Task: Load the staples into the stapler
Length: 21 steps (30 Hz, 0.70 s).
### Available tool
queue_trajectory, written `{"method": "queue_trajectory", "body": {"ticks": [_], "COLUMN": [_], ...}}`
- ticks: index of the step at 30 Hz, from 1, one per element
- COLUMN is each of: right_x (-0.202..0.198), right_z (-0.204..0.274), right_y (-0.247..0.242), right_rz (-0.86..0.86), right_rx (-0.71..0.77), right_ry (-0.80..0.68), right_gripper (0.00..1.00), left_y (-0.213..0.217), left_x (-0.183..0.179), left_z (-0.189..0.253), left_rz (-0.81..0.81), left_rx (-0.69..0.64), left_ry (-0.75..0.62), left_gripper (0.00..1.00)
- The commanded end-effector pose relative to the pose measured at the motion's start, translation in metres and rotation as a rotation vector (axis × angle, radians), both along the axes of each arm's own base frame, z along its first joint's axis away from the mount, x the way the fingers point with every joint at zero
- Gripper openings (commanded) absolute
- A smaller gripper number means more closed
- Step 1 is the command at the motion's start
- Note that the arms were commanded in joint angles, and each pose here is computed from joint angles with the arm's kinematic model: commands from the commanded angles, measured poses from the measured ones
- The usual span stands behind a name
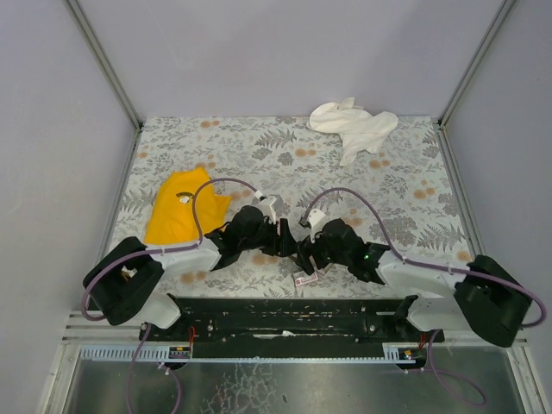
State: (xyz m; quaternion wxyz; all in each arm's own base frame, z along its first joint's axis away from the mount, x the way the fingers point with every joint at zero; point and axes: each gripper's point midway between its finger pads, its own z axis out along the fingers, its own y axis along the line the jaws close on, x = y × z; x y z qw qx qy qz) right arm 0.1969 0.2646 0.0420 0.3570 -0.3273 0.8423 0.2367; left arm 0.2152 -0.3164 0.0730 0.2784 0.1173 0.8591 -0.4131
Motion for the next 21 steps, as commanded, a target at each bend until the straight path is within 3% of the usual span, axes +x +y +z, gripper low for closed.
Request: {"method": "queue_trajectory", "body": {"ticks": [1, 5, 13, 21], "right_x": [-0.002, -0.002, -0.012, -0.026], "right_z": [0.029, 0.047, 0.079, 0.094], "right_y": [-0.013, -0.022, -0.030, -0.033], "right_rz": [-0.046, -0.136, -0.284, -0.273], "right_rx": [0.033, 0.099, 0.246, 0.320], "right_ry": [-0.049, -0.034, 0.057, 0.088], "right_gripper": [0.78, 0.83, 0.91, 0.99], "left_y": [0.001, 0.000, -0.025, -0.021], "left_x": [0.005, 0.018, 0.025, 0.011], "left_z": [0.020, 0.022, 0.011, 0.006], "left_rz": [-0.067, -0.126, -0.265, -0.390], "left_rx": [0.033, 0.046, 0.013, -0.010], "left_ry": [-0.143, -0.256, -0.221, -0.257], "left_gripper": [0.57, 0.65, 0.68, 0.71]}}
